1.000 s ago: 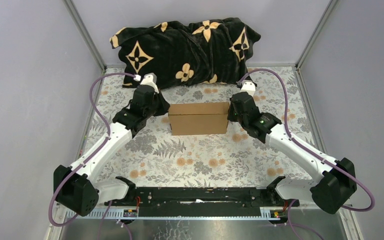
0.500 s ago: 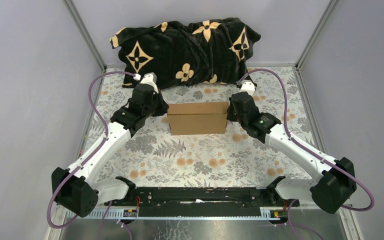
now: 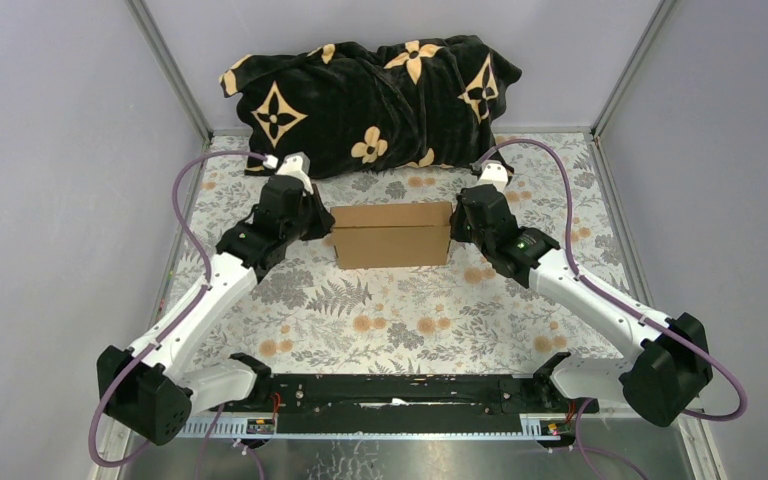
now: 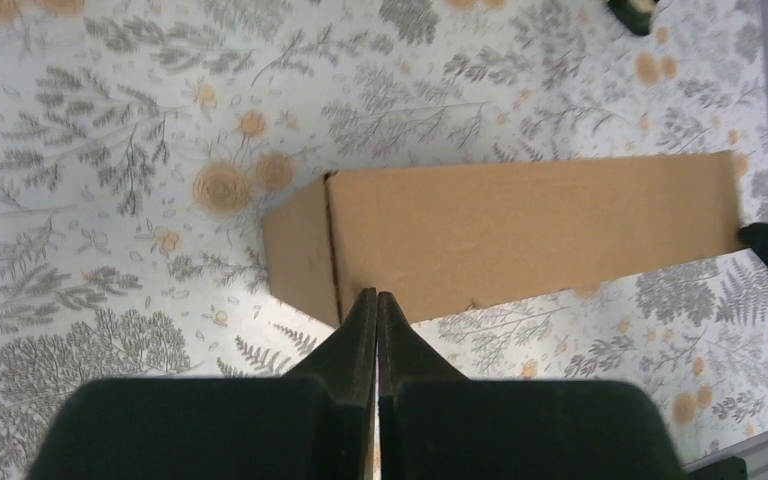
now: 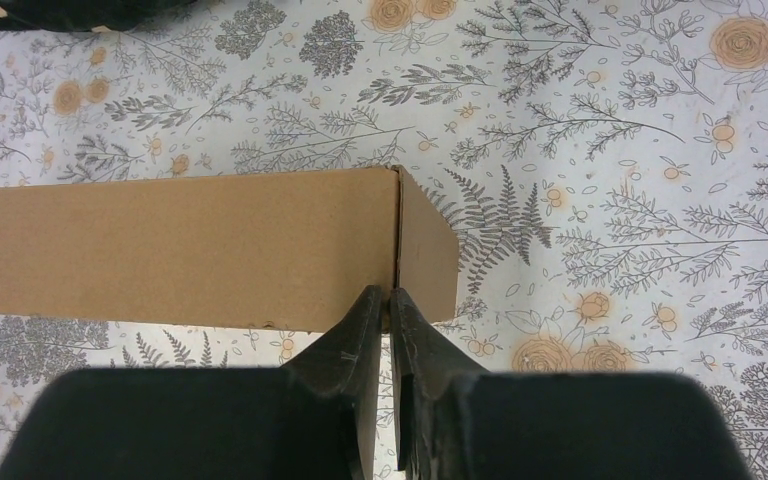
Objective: Fold the paper box
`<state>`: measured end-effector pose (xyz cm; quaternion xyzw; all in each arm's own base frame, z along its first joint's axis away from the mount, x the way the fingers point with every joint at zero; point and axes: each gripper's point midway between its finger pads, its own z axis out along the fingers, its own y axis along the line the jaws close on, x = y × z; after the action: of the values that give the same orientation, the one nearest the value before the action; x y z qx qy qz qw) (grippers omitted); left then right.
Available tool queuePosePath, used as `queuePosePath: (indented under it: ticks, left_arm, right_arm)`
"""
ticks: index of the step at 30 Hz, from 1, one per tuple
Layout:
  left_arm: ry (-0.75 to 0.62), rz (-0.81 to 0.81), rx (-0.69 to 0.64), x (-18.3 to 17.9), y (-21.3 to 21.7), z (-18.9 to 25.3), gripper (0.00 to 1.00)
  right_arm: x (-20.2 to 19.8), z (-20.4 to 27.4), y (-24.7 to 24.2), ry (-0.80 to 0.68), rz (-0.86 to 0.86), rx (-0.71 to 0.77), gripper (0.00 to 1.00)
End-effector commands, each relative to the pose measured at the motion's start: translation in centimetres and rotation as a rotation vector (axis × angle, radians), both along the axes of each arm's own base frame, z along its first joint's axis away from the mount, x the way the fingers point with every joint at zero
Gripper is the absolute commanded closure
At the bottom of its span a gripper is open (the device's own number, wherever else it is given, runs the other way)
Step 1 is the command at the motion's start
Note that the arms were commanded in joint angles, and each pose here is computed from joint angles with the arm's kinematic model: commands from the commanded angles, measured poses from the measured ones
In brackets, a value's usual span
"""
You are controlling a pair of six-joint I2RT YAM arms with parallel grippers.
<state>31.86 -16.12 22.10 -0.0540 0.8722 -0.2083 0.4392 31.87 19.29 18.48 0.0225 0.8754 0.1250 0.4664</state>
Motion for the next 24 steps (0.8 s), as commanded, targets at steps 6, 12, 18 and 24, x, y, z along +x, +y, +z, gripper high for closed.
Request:
queuePosePath:
  ticks: [6,12,18,24]
  left_arm:
    - [0.259,0.045,0.048,-3.2,1.2,-10.1,1.00]
    - [0.188,0.050,0.046,-2.3,1.3,-6.2,1.00]
    - [0.087,0.000,-0.003,-0.1,-0.4,-0.1,0.96]
    - [0.049,-0.054,-0.066,1.1,-2.2,2.6,0.86]
  right_arm:
    - [-4.9,-8.0,-1.7,0.284,0.059,-0.137,0.86]
    - [-4.9,-7.4,-2.0,0.271,0.053,-0.142,0.86]
    - [-3.9,-4.5,-1.7,0.206,0.056,-0.131,0.73]
    - [-2.2,0.3,-0.7,0.111,0.097,-0.123,0.57]
